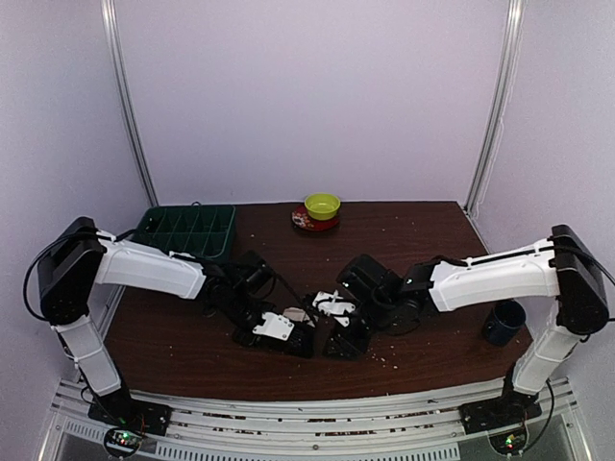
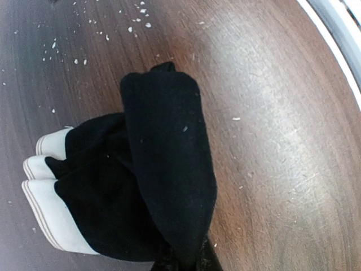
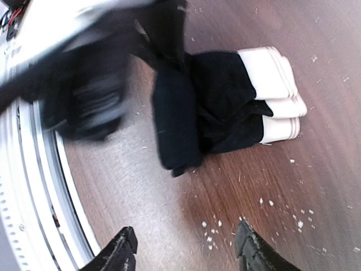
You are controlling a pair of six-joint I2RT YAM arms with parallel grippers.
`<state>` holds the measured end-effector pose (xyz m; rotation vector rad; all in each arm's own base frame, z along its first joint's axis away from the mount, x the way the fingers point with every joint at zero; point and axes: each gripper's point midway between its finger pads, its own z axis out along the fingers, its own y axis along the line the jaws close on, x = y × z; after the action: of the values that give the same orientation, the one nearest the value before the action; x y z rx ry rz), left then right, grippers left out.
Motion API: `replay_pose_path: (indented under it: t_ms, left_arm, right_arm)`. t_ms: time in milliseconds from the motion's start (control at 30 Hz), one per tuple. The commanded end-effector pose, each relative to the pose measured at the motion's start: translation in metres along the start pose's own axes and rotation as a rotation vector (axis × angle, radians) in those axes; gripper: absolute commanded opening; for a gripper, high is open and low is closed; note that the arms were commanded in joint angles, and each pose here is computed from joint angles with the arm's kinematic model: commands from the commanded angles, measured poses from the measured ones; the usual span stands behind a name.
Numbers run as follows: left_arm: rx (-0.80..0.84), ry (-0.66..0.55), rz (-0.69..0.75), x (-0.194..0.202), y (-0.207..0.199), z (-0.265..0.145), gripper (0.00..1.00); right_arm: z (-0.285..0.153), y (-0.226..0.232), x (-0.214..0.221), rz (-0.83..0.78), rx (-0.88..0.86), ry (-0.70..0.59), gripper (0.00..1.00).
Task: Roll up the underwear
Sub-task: Roll the underwear at the center of the board.
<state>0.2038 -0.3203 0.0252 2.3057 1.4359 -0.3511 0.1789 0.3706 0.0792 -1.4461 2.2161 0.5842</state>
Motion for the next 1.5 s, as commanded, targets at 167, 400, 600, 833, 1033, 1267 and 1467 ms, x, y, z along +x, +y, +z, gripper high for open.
replay_pose_path:
  t_ms: [167,400,600,833,1033,1267,1467]
  left_arm:
    - [0.424,-0.072,-0.314,0.021,-0.024,0.003,0.00]
    - [0.541,-0.094,-0.451,0.033,-0.013,0.010,0.00]
    - [0.571,-0.077,-0.502,0.034,-0.004,0.015,0.00]
    - [0.594,-0.048,-0.531,0.038,0.000,0.020,0.00]
    - [0.598,-0.045,-0.530,0.038,0.002,0.020,0.00]
    - [0.555,-0.035,-0.500,0.039,0.009,0.014,0.06]
    - [0.370,-0.044,-0.440,0.036,0.037,-0.007,0.27]
  right_arm:
    - [-0.017,0.021,0.004,-0.270,0.277,-0.132,0.63]
    - [-0.010,0.030,-0.002,-0.414,0.431,-0.139,0.62]
    - [0.011,0.017,-0.030,-0.514,0.577,-0.070,0.62]
    - [0.045,0.002,-0.047,-0.606,0.680,0.034,0.65]
    - [0.067,-0.012,-0.037,-0.615,0.672,0.105,0.59]
    - [0.082,-0.024,-0.022,-0.577,0.631,0.156,0.25]
    - [0.084,-0.013,-0.018,-0.512,0.485,0.157,0.03]
